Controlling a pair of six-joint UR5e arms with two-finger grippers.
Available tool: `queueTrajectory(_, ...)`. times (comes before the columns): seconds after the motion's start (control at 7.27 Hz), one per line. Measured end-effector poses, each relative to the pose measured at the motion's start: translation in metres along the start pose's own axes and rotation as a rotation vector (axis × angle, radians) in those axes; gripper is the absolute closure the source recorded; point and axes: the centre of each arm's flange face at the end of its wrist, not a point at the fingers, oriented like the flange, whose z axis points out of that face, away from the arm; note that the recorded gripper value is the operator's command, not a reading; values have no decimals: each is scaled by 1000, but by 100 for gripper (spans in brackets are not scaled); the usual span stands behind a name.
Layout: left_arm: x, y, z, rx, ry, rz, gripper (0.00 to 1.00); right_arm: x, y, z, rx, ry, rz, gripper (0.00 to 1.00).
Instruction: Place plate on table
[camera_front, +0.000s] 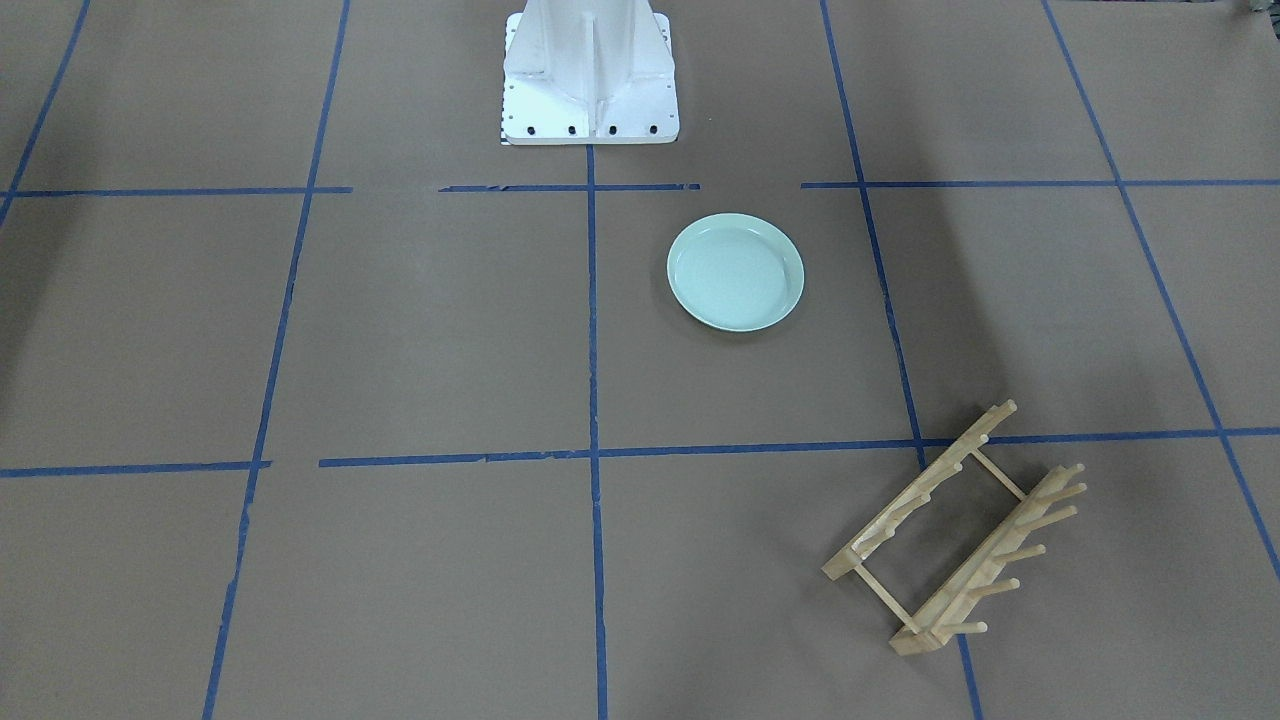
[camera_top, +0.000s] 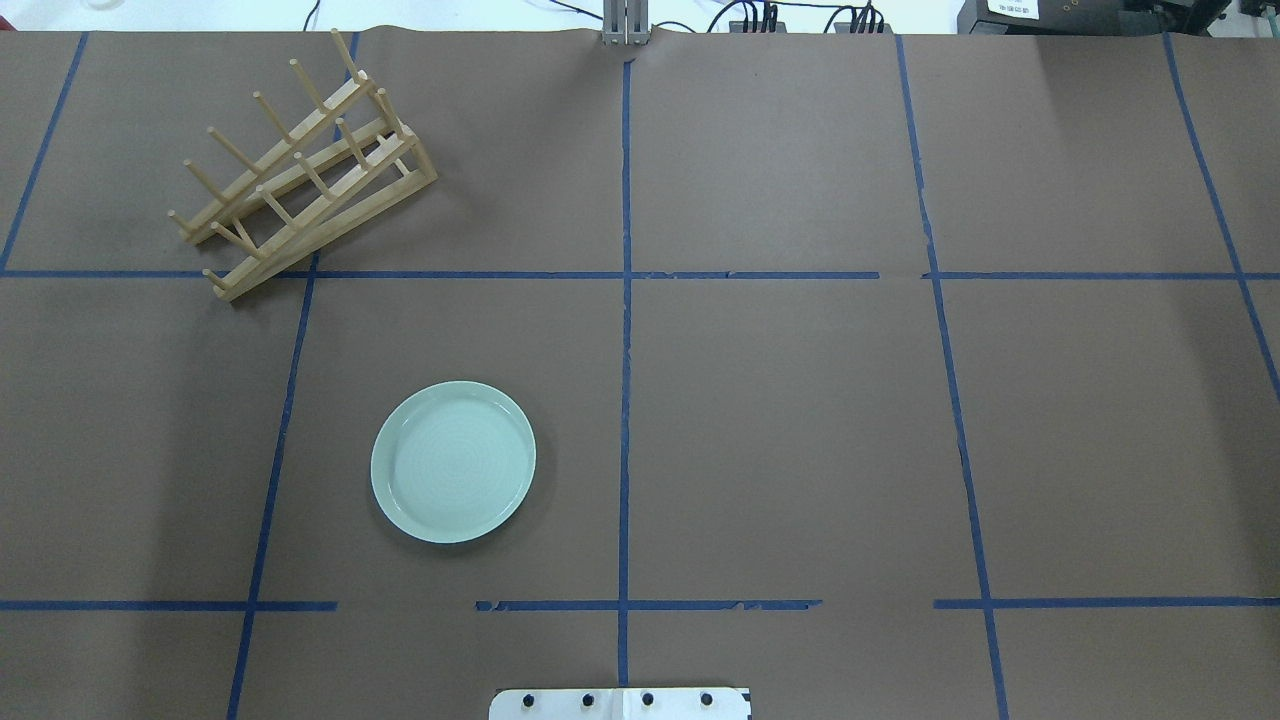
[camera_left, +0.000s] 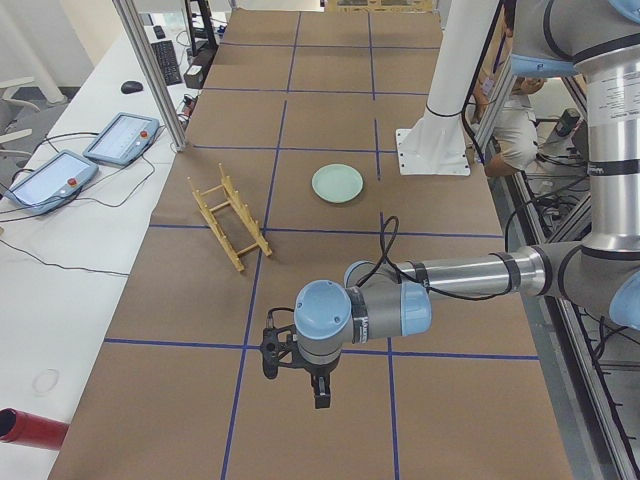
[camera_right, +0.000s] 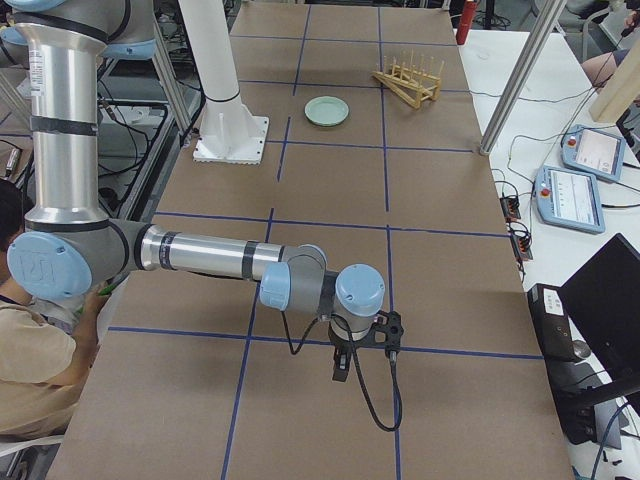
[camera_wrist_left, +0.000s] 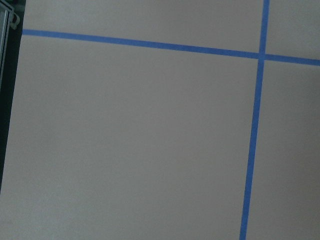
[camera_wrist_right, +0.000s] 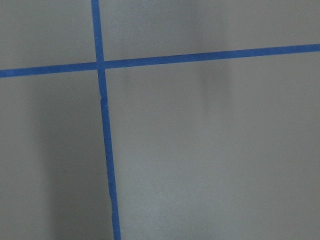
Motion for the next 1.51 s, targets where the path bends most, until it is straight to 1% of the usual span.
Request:
queueTrajectory(0.14,10,-2,-10,7,-4,-13,0,0,0,0,0,0,0,0)
queueTrajectory(0.28,25,-4,-20,17,-7,-2,0,0,0,0,0,0,0,0)
queueTrajectory(0.41,48,-11,-17,0,-13,43,0,0,0,0,0,0,0,0)
queueTrajectory(0.55,75,-21,-3,-34,-17,102,0,0,0,0,0,0,0,0)
queueTrajectory(0.69,91,-30,7,-57,-16,137,0,0,0,0,0,0,0,0)
queueTrajectory(0.96,102,-37,11,-62,-10,164,0,0,0,0,-1,0,1,0)
queueTrajectory(1.1,102,-37,9,-57,2,167,0,0,0,0,-1,0,1,0)
queueTrajectory(1.24,94,-36,-2,-34,26,147,0,0,0,0,0,0,0,0)
queueTrajectory(1.51,69,-37,-35,40,54,95,0,0,0,0,-1,0,0,0)
